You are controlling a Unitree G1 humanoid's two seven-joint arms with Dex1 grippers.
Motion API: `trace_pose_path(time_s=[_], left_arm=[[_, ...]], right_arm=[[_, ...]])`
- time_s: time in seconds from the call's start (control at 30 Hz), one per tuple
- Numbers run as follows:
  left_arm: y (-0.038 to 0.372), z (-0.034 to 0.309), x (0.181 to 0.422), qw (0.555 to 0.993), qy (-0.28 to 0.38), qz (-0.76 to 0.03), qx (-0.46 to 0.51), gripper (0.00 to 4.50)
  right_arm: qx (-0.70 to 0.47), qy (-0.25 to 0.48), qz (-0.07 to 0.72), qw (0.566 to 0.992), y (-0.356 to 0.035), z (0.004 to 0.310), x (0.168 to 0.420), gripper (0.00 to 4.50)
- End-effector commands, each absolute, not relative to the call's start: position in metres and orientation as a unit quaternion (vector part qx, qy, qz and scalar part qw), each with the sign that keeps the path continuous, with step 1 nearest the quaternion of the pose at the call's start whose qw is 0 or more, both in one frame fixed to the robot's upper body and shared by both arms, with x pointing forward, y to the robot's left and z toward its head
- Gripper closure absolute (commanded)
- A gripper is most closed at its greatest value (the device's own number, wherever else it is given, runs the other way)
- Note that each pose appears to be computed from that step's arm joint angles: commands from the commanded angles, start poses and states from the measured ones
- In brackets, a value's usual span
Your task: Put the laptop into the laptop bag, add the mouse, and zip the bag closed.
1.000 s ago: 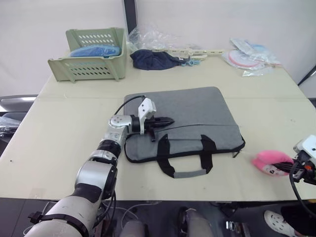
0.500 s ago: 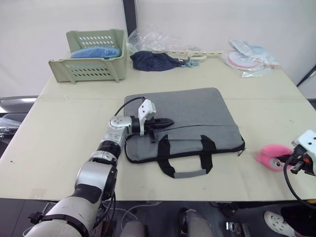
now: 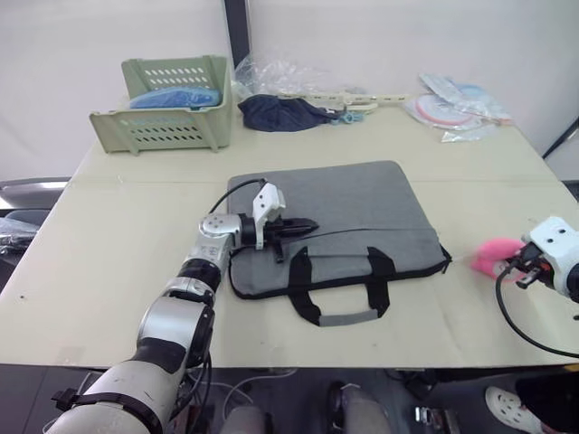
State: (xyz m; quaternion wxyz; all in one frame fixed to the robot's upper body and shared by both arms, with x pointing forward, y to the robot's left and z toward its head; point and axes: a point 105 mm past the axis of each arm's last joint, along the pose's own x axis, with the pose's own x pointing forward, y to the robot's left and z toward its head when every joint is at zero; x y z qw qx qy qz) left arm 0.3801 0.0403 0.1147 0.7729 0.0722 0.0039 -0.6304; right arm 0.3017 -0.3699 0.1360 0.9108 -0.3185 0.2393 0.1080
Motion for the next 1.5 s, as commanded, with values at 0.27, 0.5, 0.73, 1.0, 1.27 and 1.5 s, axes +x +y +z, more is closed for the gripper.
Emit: trace_pose_path(time_s=[0.27,0.5,0.73,1.0,1.27,1.5], left_arm=[[0.048,0.05,0.356,0.756,0.122,-0.641,0.058,4.5],[0.047,0.051,0.356,0.755,0.121,-0.641,0.059,4.5],[0.044,0.051,0.356,0.754,0.121,-0.643,0.058,4.5],[0.043,0.052,0.356,0.753,0.122,-0.644,0.058,4.5],[0.042,0.051,0.355,0.752,0.122,-0.645,0.058,4.5],[0.043,0.05,0.355,0.752,0.123,-0.645,0.06,4.5]], right_arm=[[-0.328,0.24,0.072,0.911,-0.381,0.141,0.297,2.83],[-0.316,0.242,0.124,0.909,-0.366,0.162,0.28,2.35],[-0.321,0.282,0.197,0.883,-0.346,0.172,0.254,2.35],[-0.349,0.295,0.23,0.859,-0.341,0.208,0.246,2.35],[-0.357,0.295,0.236,0.855,-0.341,0.212,0.248,2.35],[-0.359,0.288,0.214,0.862,-0.352,0.212,0.253,2.35]])
